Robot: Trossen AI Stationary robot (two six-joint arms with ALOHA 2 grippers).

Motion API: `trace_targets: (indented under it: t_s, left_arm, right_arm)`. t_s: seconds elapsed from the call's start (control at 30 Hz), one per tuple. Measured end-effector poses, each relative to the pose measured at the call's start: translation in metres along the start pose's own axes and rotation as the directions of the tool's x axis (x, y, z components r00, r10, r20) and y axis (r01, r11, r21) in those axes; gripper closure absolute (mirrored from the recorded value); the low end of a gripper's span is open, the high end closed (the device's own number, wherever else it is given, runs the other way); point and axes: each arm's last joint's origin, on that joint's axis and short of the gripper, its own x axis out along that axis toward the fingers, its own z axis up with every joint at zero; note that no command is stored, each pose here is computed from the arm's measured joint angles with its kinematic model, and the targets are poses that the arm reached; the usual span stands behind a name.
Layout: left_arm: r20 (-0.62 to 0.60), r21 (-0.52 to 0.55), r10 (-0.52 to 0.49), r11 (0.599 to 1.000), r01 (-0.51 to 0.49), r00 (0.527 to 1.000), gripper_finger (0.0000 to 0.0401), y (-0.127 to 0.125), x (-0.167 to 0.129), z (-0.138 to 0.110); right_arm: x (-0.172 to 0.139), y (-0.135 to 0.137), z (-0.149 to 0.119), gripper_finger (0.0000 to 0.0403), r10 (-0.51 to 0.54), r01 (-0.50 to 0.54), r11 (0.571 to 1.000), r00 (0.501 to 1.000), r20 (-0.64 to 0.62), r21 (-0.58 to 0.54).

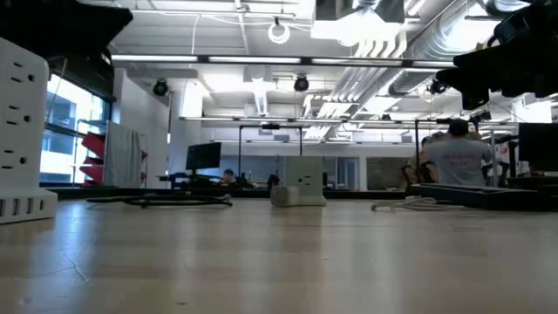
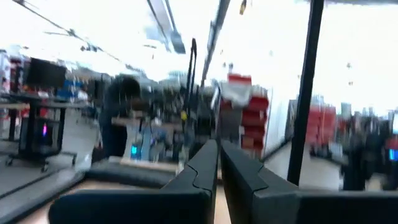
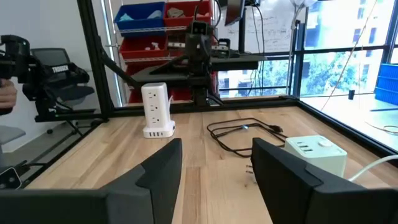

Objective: Insert USB
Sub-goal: Insert the charger adapter into the black outlet extension

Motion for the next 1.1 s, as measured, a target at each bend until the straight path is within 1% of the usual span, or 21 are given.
trace_targets:
  t_s: [0.07,0.13,0.23,0.33,0.4,0.5,0.6,0.67,0.77,0.87,0.93,0.97,1.1]
  left_arm:
    - [0.000,-0.002,0.001,1.000,-0.001,1.000,0.0401,0.000,0.002,0.000]
    - [-0.032,0.004,0.046,0.999,-0.046,0.998,0.0400,0.001,0.006,0.000]
    - [-0.077,0.018,0.116,0.993,-0.114,0.990,0.0395,0.000,0.017,0.006]
    - [-0.149,0.039,0.187,0.982,-0.183,0.971,0.0389,-0.001,0.036,0.015]
    - [-0.217,0.075,0.241,0.970,-0.230,0.946,0.0384,-0.002,0.053,0.020]
    - [-0.328,0.152,0.334,0.942,-0.299,0.884,0.0377,-0.005,0.085,0.023]
    - [-0.424,0.210,0.392,0.919,-0.333,0.816,0.0370,-0.007,0.118,0.019]
    - [-0.469,0.213,0.407,0.913,-0.347,0.784,0.0365,-0.008,0.140,0.013]
    - [-0.540,0.178,0.401,0.914,-0.365,0.740,0.0350,-0.007,0.169,0.000]
    - [-0.621,0.171,0.373,0.923,-0.346,0.689,0.0324,-0.006,0.195,-0.020]
    - [-0.676,0.199,0.375,0.921,-0.334,0.634,0.0302,-0.005,0.208,-0.035]
    - [-0.702,0.221,0.386,0.917,-0.332,0.599,0.0289,-0.004,0.214,-0.043]
    - [-0.770,0.318,0.463,0.875,-0.364,0.440,0.0245,0.001,0.231,-0.072]
  right_arm:
    - [0.000,0.000,0.000,0.0226,0.000,0.000,1.000,1.000,0.000,0.000]
    - [0.000,0.000,0.000,0.0226,0.000,0.000,1.000,1.000,0.000,0.000]
    - [0.000,0.000,0.000,0.0226,0.000,0.000,1.000,1.000,0.000,0.000]
    - [0.000,0.000,0.000,0.0226,0.000,0.000,1.000,1.000,0.000,0.000]
    - [0.000,0.000,0.000,0.0226,0.000,0.000,1.000,1.000,0.000,0.000]
    - [0.000,0.000,0.000,0.0226,0.000,0.000,1.000,1.000,0.000,0.000]
    - [0.000,0.000,0.000,0.0226,0.000,0.000,1.000,1.000,0.000,0.000]
    - [0.000,0.000,0.000,0.0226,0.000,0.000,1.000,1.000,0.000,0.000]
    - [0.000,0.000,0.000,0.0226,0.000,0.000,1.000,1.000,0.000,0.000]
    - [0.000,0.000,0.000,0.0226,0.000,0.000,1.000,1.000,0.000,0.000]
    - [0.000,0.000,0.000,0.0226,0.000,0.000,1.000,1.000,0.000,0.000]
    - [0.000,0.000,0.000,0.0226,0.000,0.000,1.000,1.000,0.000,0.000]
    - [0.000,0.000,0.000,0.0226,0.000,0.000,1.000,1.000,0.000,0.000]
